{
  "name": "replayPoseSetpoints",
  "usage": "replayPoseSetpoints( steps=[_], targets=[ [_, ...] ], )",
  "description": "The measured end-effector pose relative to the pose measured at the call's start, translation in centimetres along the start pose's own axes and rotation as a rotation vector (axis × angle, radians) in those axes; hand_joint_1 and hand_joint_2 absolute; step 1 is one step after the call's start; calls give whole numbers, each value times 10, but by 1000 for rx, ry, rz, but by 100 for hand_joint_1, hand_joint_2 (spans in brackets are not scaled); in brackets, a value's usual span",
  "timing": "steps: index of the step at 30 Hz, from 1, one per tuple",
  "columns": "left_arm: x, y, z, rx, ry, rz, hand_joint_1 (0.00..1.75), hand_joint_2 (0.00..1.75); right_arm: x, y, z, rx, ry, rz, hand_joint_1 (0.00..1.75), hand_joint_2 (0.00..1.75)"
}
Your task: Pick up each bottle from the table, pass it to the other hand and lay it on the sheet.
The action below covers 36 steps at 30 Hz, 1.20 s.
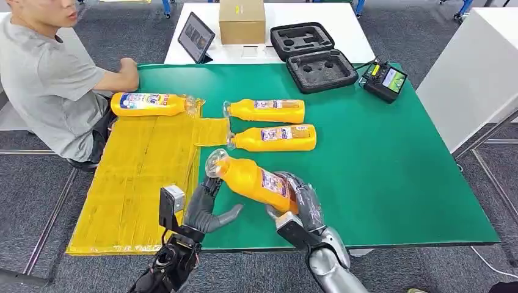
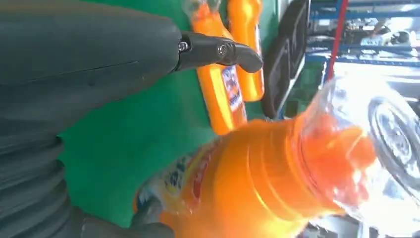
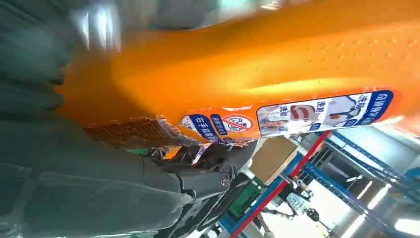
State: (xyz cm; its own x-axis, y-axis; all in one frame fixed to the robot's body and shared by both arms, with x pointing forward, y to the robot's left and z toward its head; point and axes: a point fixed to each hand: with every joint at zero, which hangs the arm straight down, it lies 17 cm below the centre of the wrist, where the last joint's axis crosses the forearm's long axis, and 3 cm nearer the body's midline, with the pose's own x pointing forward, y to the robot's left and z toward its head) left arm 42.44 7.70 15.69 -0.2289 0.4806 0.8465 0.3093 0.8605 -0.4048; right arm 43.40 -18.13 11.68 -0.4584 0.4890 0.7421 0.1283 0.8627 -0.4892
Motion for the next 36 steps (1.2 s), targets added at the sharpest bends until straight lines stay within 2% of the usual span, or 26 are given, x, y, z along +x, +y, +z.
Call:
replayPoseSetpoints(
  steps=[11,17,27,36],
  targets=[
    [3,-12,0,-32,-8,40,0,175,5,4,-7,-5,-4,-29,175,175],
    [8,-29,-1,-71,-26,85,0,175,1,5,-3,-14,14,-49,175,175],
    [9,-35,-3,-81,-31,92,0,175,-2,9,0,-11,27,-55,175,175],
    [18,-40,-20,-76,-69,62,0,175,13,31,-5,23,10,-99,175,175]
  ],
)
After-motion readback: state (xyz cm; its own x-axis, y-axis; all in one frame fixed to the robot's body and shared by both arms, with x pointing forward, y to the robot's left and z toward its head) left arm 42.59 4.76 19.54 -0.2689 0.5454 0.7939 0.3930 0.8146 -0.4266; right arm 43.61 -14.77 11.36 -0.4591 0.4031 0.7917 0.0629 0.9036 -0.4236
